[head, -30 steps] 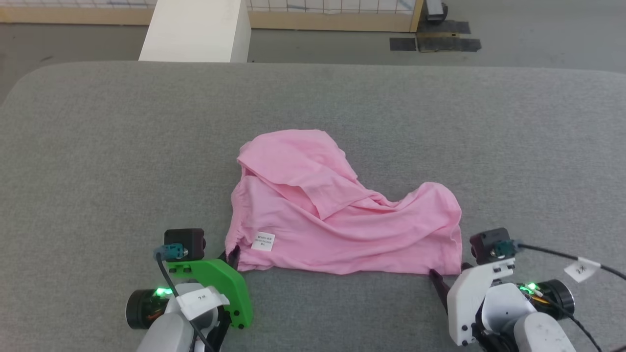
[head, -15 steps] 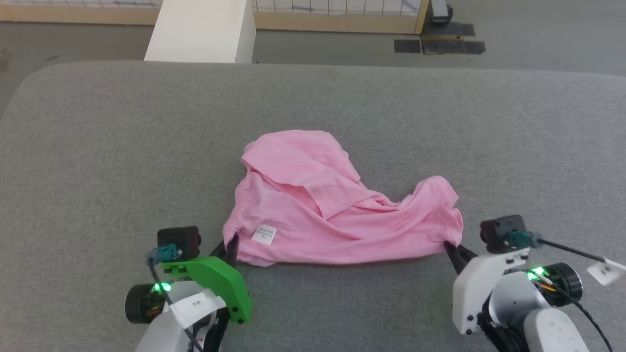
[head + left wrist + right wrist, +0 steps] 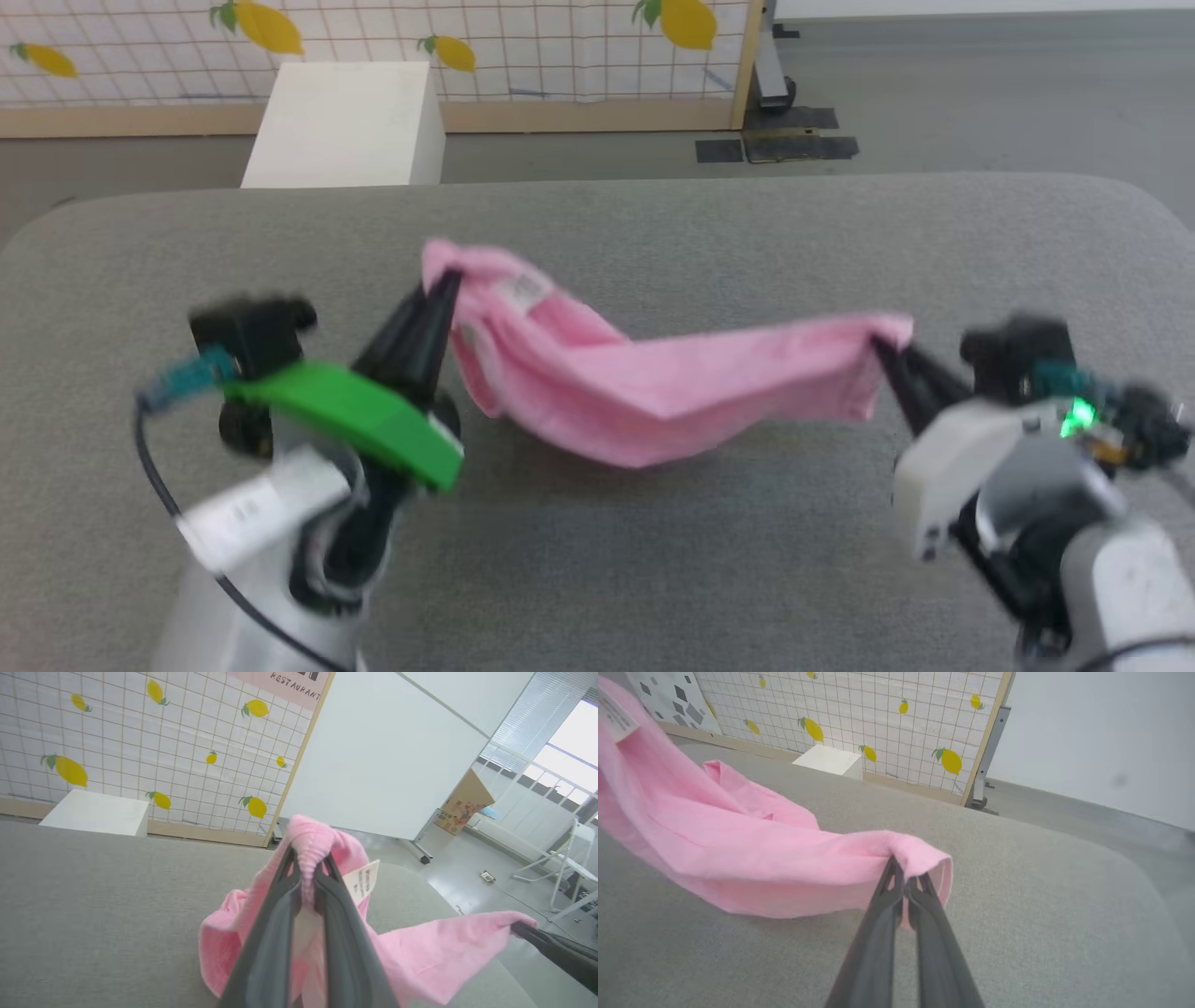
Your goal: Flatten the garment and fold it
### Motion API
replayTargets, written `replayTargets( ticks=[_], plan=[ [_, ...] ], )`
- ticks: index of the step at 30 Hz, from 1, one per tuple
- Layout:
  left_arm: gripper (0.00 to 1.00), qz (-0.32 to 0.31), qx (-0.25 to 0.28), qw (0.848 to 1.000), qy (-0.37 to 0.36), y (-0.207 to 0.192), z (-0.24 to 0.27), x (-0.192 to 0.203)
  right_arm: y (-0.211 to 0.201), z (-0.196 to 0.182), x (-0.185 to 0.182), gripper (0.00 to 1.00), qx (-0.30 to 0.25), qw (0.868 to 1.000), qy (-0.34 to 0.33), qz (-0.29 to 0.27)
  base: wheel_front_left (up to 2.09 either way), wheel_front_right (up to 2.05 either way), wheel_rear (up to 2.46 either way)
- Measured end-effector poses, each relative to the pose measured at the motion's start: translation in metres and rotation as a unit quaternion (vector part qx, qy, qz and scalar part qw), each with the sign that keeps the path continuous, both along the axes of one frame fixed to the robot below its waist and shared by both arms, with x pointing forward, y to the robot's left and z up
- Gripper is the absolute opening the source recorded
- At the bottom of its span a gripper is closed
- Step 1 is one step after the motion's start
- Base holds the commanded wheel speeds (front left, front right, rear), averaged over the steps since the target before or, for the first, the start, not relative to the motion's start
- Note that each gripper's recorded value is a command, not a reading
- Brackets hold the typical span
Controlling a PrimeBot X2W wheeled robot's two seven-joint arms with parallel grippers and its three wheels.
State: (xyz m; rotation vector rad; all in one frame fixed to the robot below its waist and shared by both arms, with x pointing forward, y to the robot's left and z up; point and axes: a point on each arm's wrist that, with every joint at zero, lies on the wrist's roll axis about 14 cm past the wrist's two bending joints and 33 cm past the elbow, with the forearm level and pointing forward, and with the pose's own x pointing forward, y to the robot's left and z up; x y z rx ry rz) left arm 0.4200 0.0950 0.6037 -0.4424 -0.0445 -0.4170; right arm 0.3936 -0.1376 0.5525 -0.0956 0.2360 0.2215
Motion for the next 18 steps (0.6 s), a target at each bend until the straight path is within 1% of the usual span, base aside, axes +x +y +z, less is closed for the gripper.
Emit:
replayTargets(
  ticks=[3,5,8,11,14,18],
  plan=[
    [0.00,-0.038,-0.052,0.998,-0.008,-0.010,0.035,0.019,-0.001,0.033,0.021,0.00,-0.056,0.998,-0.029,0.019,0.00,0.00,0.00],
    [0.00,-0.045,-0.057,0.997,-0.014,-0.009,0.055,0.037,0.000,0.056,0.039,0.00,-0.084,0.995,-0.049,0.032,0.00,0.00,0.00],
    [0.00,-0.039,-0.065,0.997,-0.017,-0.003,0.078,0.068,-0.002,0.082,0.068,0.00,-0.117,0.990,-0.064,0.040,0.00,0.00,0.00],
    [0.00,-0.027,-0.073,0.997,-0.026,0.000,0.100,0.101,-0.008,0.105,0.102,0.00,-0.143,0.986,-0.079,0.032,0.00,0.00,0.00],
    [0.00,-0.008,-0.078,0.996,-0.040,0.005,0.117,0.135,-0.011,0.126,0.137,0.00,-0.155,0.983,-0.099,0.024,0.00,0.00,0.00],
    [0.00,0.033,-0.094,0.992,-0.075,0.021,0.132,0.178,-0.011,0.147,0.182,0.00,-0.163,0.977,-0.136,0.011,0.00,0.00,0.00]
  ],
)
